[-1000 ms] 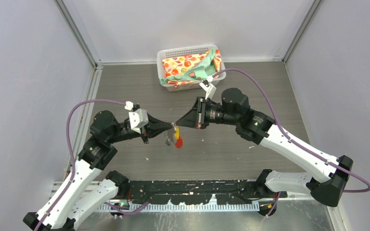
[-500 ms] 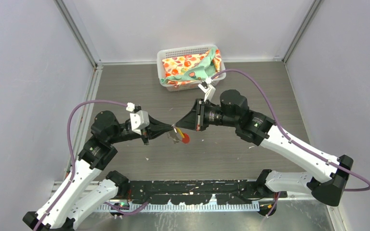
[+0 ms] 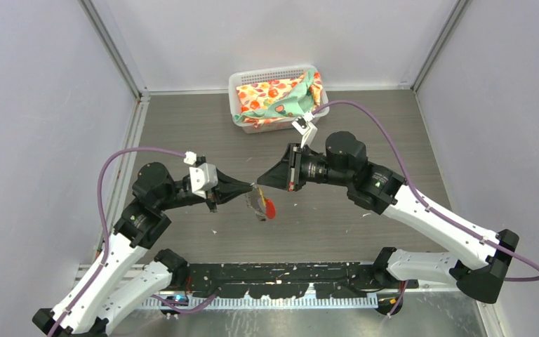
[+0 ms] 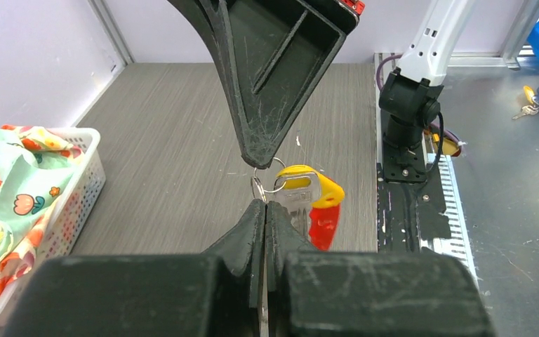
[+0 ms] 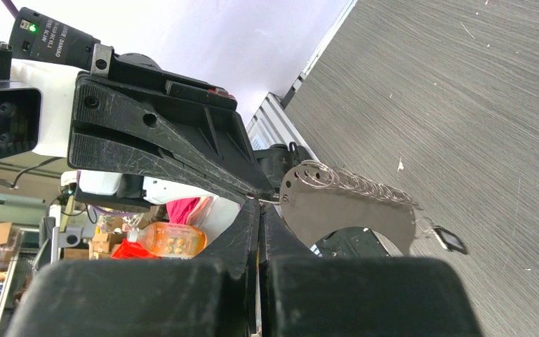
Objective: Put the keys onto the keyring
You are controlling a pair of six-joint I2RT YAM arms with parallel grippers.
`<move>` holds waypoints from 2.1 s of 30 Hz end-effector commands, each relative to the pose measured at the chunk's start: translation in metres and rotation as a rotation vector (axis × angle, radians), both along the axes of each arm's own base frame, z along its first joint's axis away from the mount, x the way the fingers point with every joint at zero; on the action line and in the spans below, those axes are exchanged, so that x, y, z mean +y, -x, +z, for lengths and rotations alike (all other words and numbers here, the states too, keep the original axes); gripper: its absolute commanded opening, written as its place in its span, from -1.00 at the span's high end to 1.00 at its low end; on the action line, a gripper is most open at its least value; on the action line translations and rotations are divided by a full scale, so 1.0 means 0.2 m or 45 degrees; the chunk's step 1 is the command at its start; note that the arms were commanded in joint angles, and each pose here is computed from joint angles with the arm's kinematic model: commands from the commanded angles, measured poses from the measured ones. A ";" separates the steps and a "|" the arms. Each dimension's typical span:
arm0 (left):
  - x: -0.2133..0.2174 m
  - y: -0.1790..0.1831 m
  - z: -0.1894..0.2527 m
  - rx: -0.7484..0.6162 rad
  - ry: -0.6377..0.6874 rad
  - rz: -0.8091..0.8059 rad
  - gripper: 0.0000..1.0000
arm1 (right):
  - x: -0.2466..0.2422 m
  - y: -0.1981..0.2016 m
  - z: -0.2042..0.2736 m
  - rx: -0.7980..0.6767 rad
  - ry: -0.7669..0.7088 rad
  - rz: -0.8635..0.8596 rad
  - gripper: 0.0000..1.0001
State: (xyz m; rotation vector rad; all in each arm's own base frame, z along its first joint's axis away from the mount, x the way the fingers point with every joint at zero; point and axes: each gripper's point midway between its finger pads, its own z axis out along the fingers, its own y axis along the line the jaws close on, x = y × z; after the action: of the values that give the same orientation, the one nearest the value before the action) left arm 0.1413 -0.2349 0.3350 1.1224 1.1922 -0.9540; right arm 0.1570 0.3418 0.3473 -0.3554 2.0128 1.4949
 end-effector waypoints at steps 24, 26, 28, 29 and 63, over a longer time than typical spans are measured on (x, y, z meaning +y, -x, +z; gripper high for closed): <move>0.00 0.03 0.04 -0.045 0.026 -0.012 0.99 | 0.07 0.04 0.15 -0.082 -0.132 0.046 0.98; 0.00 0.02 0.04 -0.045 0.026 -0.010 0.99 | 0.07 0.04 0.15 -0.078 -0.132 0.052 0.98; 0.00 0.02 0.03 -0.044 0.026 -0.004 0.99 | 0.07 0.04 0.15 -0.075 -0.129 0.053 0.98; 0.00 0.02 0.03 -0.044 0.024 0.002 0.99 | 0.06 0.04 0.14 -0.074 -0.119 0.046 0.98; 0.74 -0.50 -0.31 -0.006 -0.400 1.189 0.99 | 0.67 0.05 -1.22 -0.825 0.302 0.748 -0.39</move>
State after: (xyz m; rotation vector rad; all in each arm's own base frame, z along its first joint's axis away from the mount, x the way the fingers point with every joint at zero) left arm 0.2385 -0.1038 0.2631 0.6877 1.6627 -0.1360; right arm 0.1324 0.4281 0.0566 -1.4377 1.8996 0.9935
